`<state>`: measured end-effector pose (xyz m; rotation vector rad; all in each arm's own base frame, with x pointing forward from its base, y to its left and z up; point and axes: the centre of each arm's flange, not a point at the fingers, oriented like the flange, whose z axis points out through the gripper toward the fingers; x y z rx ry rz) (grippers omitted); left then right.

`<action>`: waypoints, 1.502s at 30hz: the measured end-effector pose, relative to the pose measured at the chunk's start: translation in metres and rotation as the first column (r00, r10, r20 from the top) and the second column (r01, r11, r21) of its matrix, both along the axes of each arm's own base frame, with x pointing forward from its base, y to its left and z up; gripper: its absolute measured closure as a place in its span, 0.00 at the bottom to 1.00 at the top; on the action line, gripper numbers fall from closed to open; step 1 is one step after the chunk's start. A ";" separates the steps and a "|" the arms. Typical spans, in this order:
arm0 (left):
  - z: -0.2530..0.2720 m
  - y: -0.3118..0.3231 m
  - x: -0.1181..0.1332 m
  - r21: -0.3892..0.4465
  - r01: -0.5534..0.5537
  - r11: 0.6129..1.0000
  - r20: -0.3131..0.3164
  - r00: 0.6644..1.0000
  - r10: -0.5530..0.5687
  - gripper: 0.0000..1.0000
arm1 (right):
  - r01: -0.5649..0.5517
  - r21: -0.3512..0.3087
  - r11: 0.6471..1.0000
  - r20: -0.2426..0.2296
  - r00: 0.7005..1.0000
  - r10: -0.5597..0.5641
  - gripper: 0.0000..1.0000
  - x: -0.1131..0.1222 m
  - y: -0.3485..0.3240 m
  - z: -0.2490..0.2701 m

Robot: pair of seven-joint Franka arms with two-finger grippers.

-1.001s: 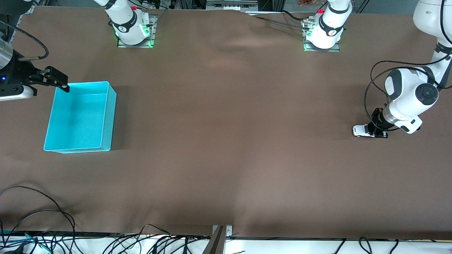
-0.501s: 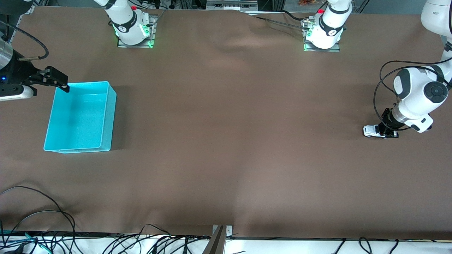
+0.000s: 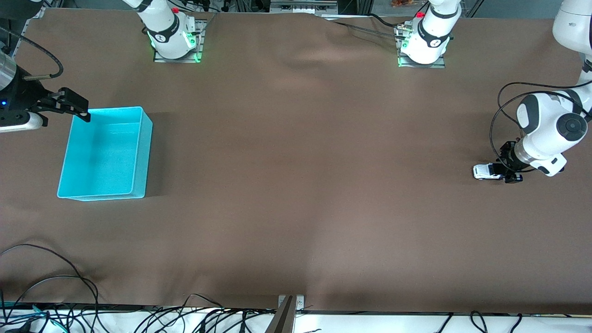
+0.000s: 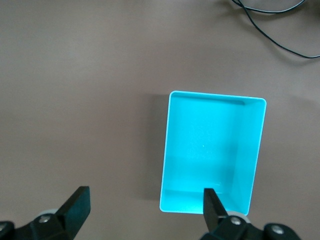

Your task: Wind and store white jeep toy

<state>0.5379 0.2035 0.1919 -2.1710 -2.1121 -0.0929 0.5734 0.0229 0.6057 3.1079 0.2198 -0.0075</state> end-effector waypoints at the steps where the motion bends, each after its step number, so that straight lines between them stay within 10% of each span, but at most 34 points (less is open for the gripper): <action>1: 0.005 0.003 0.004 0.004 -0.001 1.000 -0.016 1.000 0.001 0.15 | 0.000 0.000 1.000 0.000 1.000 0.000 0.00 0.000 0.000 0.000; 14: 0.113 -0.006 0.060 0.029 0.084 0.996 -0.117 0.990 -0.080 0.00 | 0.000 0.000 1.000 0.001 1.000 0.000 0.00 0.000 0.000 0.000; 26: 0.204 -0.027 0.081 -0.012 0.305 0.952 -0.049 0.951 -0.306 0.00 | 0.000 0.000 1.000 0.001 1.000 0.000 0.00 0.000 0.000 0.000; 37: 0.252 -0.070 0.099 0.002 0.540 0.842 -0.014 0.842 -0.540 0.00 | 0.000 0.000 1.000 0.001 1.000 0.000 0.00 0.000 0.000 0.000; 45: 0.277 -0.086 0.105 -0.012 0.739 0.674 -0.035 0.673 -0.739 0.00 | 0.000 0.000 1.000 0.001 1.000 0.000 0.00 0.000 0.000 0.000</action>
